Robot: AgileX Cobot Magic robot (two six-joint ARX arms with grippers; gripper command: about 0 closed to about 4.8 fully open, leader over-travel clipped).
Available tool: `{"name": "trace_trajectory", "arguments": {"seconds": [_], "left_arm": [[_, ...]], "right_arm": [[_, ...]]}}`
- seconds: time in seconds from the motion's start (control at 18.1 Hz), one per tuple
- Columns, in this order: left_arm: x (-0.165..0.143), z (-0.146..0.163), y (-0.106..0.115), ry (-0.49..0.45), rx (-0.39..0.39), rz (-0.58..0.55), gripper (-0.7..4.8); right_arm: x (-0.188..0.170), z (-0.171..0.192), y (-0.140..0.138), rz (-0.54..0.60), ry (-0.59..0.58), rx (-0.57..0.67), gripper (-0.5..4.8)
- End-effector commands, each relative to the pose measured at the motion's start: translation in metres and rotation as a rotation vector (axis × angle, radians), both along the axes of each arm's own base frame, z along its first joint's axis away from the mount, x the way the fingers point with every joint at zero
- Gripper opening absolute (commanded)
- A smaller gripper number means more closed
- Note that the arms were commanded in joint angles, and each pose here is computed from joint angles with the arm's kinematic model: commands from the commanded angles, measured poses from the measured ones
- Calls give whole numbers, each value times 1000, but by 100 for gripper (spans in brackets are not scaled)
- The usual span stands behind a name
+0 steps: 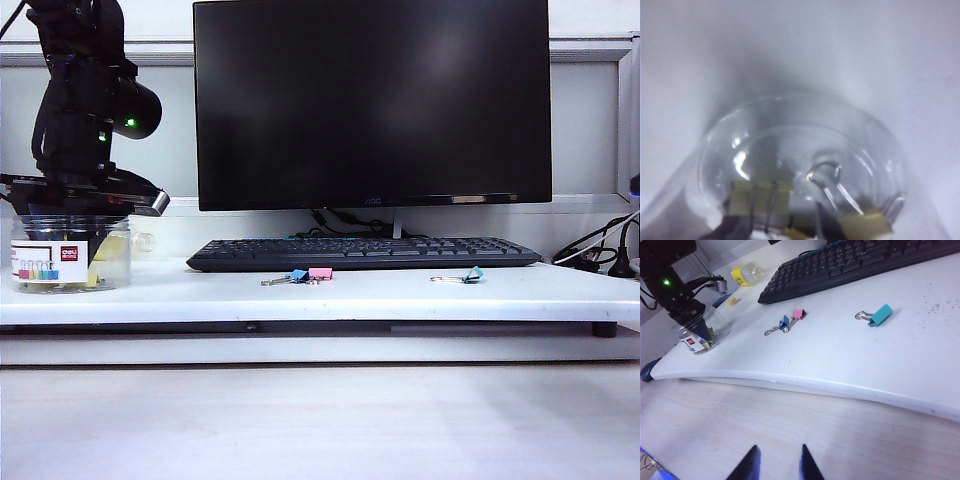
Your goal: Take the clips out of the round transparent plastic box and place them on the table.
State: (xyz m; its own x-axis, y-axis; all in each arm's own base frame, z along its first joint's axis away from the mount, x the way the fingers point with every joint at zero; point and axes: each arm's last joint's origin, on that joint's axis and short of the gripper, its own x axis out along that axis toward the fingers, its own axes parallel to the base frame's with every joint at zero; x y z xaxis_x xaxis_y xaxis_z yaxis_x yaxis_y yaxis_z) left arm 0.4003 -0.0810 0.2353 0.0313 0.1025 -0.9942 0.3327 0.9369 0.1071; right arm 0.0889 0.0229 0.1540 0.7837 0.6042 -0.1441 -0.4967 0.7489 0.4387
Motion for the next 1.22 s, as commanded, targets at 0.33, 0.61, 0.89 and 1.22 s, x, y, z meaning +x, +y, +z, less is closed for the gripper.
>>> {"name": "trace_trajectory", "arguments": {"seconds": [0.33,0.61,0.89,1.22], "left_arm": [[4,-5,-1,-25,7,12,200],[8,-14,-2,-20,8,61,247],[11,-28,-2,18,17,66,246],[11,-34,-3,51,22,60,179]], "right_arm": [[-1,0,0,10,8,1,108],[-1,0,0,10,8,1,107],[0,0,0,8,7,0,107],[0,0,0,-11,3,-8,108]]}}
